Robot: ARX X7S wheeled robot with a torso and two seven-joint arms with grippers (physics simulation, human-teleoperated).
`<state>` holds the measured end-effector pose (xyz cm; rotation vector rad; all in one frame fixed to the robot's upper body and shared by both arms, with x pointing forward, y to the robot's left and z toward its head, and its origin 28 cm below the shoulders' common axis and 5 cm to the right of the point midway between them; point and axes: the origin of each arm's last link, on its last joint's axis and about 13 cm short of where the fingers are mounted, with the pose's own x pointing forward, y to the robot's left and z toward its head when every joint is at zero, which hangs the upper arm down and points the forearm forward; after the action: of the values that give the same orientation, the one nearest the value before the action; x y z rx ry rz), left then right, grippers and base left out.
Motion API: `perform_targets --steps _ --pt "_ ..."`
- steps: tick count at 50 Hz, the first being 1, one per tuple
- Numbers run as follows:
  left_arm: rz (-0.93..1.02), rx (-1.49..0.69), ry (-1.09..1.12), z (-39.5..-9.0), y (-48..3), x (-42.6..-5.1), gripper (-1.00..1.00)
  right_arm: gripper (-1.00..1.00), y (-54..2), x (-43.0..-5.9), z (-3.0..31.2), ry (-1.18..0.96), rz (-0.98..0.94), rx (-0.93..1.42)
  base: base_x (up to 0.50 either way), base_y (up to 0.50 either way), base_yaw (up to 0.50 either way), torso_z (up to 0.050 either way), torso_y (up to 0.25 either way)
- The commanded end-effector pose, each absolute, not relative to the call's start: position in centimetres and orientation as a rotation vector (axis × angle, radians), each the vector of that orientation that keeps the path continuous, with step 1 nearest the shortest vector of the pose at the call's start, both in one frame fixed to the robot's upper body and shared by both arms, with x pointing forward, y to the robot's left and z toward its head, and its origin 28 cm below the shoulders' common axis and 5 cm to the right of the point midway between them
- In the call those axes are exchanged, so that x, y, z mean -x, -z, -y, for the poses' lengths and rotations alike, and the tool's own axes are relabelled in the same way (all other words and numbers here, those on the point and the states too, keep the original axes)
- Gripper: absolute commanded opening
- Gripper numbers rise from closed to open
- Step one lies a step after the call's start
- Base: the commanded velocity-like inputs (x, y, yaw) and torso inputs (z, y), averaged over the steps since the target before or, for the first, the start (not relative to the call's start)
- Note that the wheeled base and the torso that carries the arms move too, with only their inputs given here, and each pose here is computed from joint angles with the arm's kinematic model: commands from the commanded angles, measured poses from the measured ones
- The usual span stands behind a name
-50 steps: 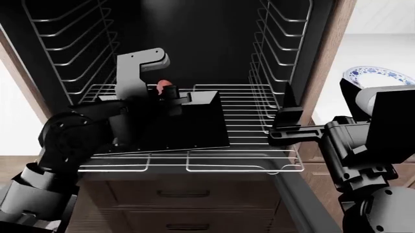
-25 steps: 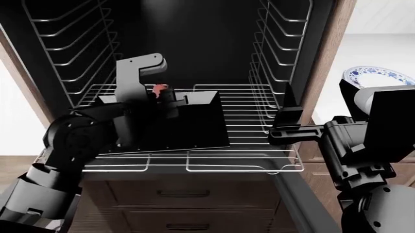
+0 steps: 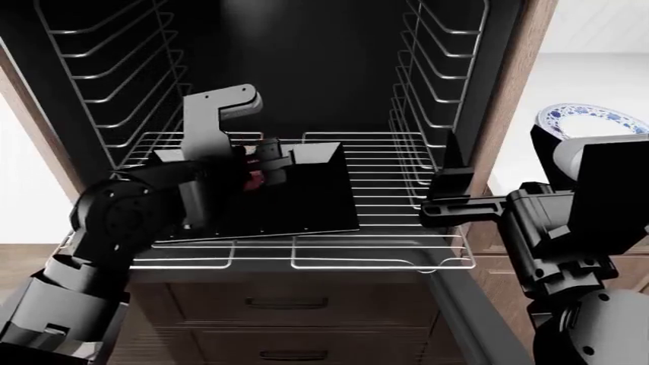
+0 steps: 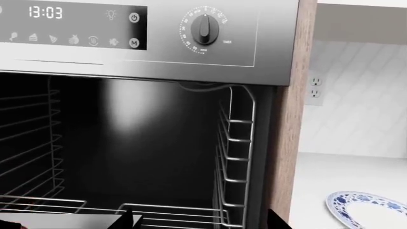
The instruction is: Place the sweet potato on the rack of the oven.
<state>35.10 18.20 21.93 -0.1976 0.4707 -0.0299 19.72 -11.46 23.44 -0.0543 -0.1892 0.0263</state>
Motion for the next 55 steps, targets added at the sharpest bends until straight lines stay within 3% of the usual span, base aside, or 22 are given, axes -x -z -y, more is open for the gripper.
perform_targets --steps 1,19,33,55 --pt "-0.435 0.216 0.060 -18.2 -22.5 -35.0 1.00 1.00 -23.4 -19.7 11.5 -0.027 0.188 0.055 0.00 0.00 0.00 0.000 0.000" --pt "-0.349 0.235 0.097 -18.1 -24.9 -33.6 1.00 1.00 -23.5 -19.4 11.5 -0.023 0.194 0.051 0.00 0.00 0.00 0.000 0.000" --pt "-0.204 0.160 0.181 -18.6 -29.8 -27.1 1.00 1.00 -24.5 -18.9 11.4 -0.014 0.208 0.057 0.00 0.00 0.00 0.000 0.000" --pt "-0.105 0.156 0.231 -19.7 -30.5 -20.4 1.00 1.00 -25.2 -17.5 11.4 0.004 0.234 0.051 0.00 0.00 0.00 0.000 0.000"
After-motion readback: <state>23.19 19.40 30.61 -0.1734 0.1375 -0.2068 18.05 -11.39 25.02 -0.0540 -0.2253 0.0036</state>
